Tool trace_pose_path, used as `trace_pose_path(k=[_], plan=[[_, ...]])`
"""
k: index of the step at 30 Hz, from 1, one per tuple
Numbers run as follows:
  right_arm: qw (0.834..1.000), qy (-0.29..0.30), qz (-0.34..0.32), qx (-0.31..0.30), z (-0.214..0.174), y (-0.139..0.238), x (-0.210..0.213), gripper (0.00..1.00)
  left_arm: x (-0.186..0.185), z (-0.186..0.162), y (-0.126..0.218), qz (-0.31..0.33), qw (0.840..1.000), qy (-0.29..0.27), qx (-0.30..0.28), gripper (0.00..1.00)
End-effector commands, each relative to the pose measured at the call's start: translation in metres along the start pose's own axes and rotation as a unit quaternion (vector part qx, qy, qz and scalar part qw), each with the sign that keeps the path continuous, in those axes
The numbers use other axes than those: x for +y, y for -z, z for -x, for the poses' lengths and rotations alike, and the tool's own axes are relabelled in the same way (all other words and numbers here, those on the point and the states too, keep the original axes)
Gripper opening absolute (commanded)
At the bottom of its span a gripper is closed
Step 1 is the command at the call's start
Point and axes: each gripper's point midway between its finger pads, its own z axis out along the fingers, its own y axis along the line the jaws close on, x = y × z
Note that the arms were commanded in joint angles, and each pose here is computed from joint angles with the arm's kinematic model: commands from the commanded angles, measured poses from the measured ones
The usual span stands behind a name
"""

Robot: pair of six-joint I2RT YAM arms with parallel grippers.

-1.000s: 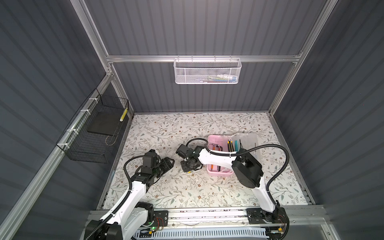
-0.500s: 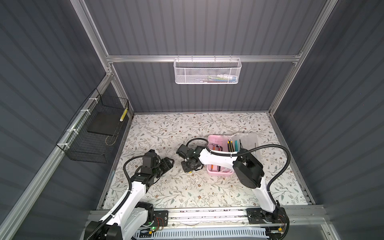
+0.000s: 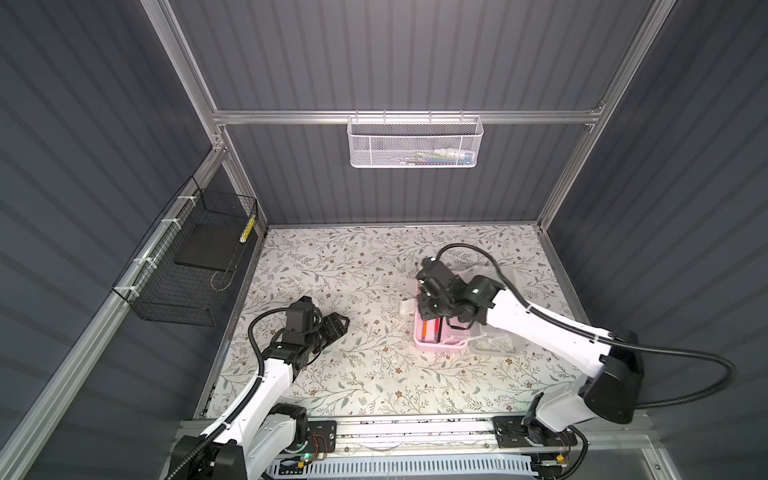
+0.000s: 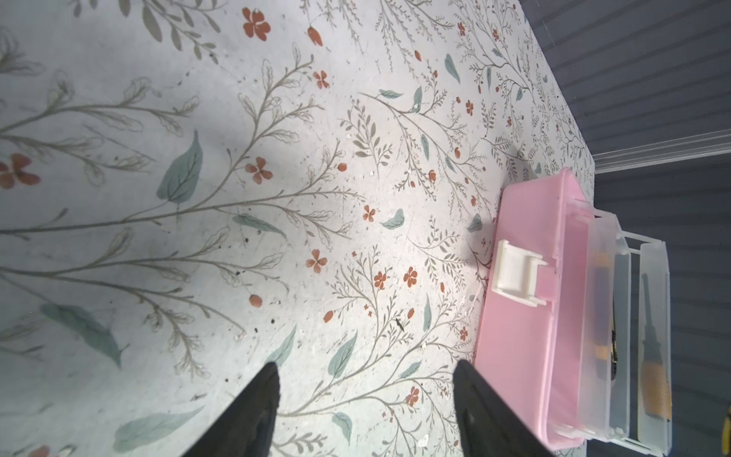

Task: Pack the tool kit
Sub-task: 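Lift and carry the black-and-yellow screwdriver into the clear lid, then lower the screwdriver beside the clear-handled ones and open the right gripper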

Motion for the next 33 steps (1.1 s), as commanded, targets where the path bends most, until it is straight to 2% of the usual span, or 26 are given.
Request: trace_pose_path(k=[1,5,8,12,20,33], plan=[[0.995,-0.016,-0.098,0.016,-0.020,0.014,-0.071,0.00,-0.018,0.010,0.004,-0.022,0.999,-0.028,-0.005,0.72],[0.987,-0.067,-0.148,-0.002,-0.032,0.037,-0.131,0.00,-0.036,0.009,0.003,-0.020,0.998,-0.063,-0.008,0.73],[0.981,-0.095,-0.169,-0.005,-0.043,0.045,-0.159,0.00,-0.054,0.002,-0.004,-0.017,0.995,-0.096,0.001,0.74],[0.977,-0.127,-0.173,-0.015,-0.053,0.051,-0.182,0.00,-0.073,-0.005,-0.013,-0.034,0.993,-0.110,0.008,0.73],[0.975,-0.141,-0.173,-0.004,-0.063,0.030,-0.196,0.00,-0.097,-0.010,-0.022,-0.044,0.989,-0.140,0.015,0.73],[0.975,-0.150,-0.164,0.015,-0.067,0.016,-0.194,0.00,-0.099,-0.020,-0.033,-0.037,0.988,-0.148,0.027,0.73]])
